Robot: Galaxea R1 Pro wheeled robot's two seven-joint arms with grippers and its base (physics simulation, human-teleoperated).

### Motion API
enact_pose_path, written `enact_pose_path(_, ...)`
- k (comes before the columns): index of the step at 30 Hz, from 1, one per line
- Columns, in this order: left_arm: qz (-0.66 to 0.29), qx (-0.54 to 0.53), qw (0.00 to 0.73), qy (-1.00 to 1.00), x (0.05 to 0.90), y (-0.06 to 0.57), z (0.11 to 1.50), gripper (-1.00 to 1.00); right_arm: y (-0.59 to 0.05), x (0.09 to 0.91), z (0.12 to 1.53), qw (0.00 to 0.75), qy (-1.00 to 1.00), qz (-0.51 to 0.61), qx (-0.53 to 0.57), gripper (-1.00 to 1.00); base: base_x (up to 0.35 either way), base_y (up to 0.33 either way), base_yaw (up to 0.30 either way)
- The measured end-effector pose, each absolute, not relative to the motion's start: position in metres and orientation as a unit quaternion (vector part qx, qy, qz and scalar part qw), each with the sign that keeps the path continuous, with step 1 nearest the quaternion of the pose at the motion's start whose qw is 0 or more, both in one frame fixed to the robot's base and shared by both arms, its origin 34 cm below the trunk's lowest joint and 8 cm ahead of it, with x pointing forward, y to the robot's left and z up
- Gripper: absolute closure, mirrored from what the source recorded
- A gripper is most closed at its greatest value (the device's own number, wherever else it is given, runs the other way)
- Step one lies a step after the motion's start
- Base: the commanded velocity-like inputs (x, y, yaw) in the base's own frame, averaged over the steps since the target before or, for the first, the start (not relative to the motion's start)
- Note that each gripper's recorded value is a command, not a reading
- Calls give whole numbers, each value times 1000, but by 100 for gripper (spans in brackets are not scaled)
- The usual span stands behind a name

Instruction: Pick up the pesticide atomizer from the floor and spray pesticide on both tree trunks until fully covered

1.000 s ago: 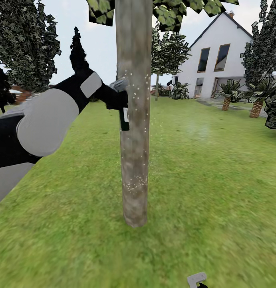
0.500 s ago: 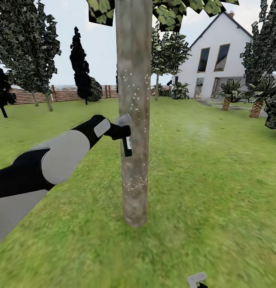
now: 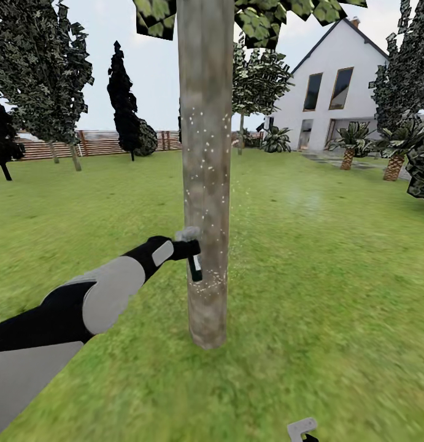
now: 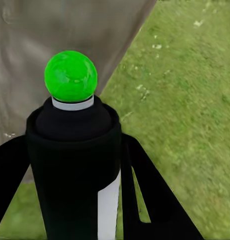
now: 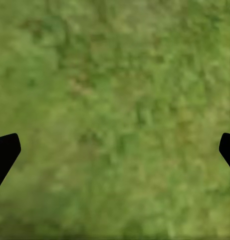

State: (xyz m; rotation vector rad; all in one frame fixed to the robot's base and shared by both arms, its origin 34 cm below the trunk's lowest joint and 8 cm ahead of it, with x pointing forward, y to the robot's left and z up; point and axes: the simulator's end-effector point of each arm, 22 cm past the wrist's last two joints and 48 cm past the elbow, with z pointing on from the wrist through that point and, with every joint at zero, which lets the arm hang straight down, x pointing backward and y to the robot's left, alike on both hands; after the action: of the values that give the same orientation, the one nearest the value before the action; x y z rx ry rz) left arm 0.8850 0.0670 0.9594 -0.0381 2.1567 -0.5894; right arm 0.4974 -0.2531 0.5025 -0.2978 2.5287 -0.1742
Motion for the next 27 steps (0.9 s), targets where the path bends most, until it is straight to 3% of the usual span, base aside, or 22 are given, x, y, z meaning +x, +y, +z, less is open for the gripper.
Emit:
enact_pose_path(8,-227,-38,412,882,845,73,853,100,-253,497,502,291,948,-65,-112,-100,0,0,0)
enact_pose_path(16,-176,-16,412,894,760,88,715,100,-267,448,480,235,963,-70,-111,-100,0,13,0)
enact_pose_path(23,-173,-18,407,897,740,90,692,100,-269,441,477,227,965,-70,-111,-100,0,305,-3)
enact_pose_path(27,-173,-18,407,897,739,90,692,100,-269,440,477,226,965,-71,-111,-100,41,349,-201)
